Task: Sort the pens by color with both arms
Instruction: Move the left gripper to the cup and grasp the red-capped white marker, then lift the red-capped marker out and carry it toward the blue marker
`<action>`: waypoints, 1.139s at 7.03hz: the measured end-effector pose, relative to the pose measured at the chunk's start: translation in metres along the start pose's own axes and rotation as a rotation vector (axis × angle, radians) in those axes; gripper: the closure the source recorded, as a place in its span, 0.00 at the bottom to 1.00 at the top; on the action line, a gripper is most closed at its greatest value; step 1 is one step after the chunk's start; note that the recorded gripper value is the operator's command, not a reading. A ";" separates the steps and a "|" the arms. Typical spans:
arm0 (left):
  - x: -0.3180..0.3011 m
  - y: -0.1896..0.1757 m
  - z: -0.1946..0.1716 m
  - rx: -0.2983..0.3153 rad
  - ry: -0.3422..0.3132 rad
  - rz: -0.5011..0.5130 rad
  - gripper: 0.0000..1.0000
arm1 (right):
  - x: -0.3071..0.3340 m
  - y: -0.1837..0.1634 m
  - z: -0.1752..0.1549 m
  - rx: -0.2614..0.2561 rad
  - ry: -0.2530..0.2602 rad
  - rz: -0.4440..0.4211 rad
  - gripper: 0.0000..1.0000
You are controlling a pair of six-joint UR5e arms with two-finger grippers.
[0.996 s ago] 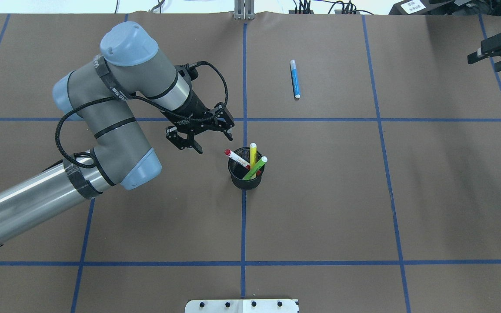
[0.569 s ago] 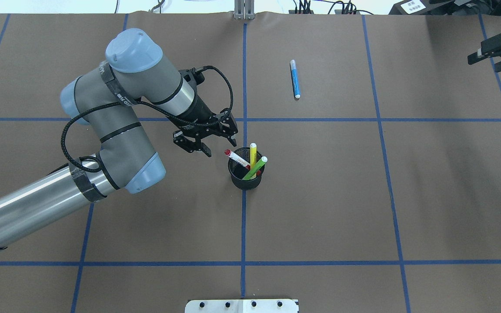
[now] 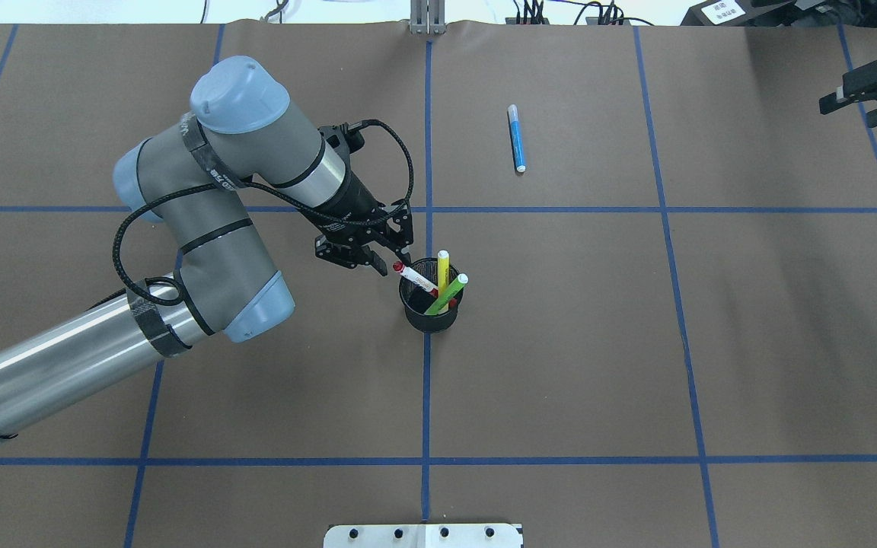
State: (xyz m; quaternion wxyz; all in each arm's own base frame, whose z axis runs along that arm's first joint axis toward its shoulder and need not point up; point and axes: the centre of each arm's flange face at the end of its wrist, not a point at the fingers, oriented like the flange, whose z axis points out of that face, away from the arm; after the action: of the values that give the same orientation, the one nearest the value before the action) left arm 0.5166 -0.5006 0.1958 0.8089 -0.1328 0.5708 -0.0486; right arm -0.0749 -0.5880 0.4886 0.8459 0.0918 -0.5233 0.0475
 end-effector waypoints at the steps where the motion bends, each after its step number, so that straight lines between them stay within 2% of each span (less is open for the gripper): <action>1: 0.003 0.001 -0.001 0.000 0.004 0.002 1.00 | 0.000 0.000 0.000 0.000 0.001 0.000 0.01; 3: 0.023 0.011 -0.017 0.006 0.039 -0.002 1.00 | 0.001 0.000 0.000 0.000 0.001 0.001 0.01; 5: 0.044 0.025 -0.078 0.054 0.118 0.018 1.00 | 0.001 -0.001 0.000 0.006 0.006 0.000 0.01; 6: 0.047 0.021 -0.112 0.105 0.152 0.028 1.00 | 0.000 -0.002 0.000 0.011 0.009 -0.002 0.01; 8: 0.051 0.003 -0.151 0.302 0.190 0.031 1.00 | -0.006 -0.004 -0.003 0.019 0.007 -0.012 0.01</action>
State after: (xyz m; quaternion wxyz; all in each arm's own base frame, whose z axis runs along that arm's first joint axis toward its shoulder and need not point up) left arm 0.3925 -0.5335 0.1018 0.7627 0.0044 0.6328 -0.1335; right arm -0.0746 -0.5915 0.4817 0.8470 0.1029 -0.5193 0.0476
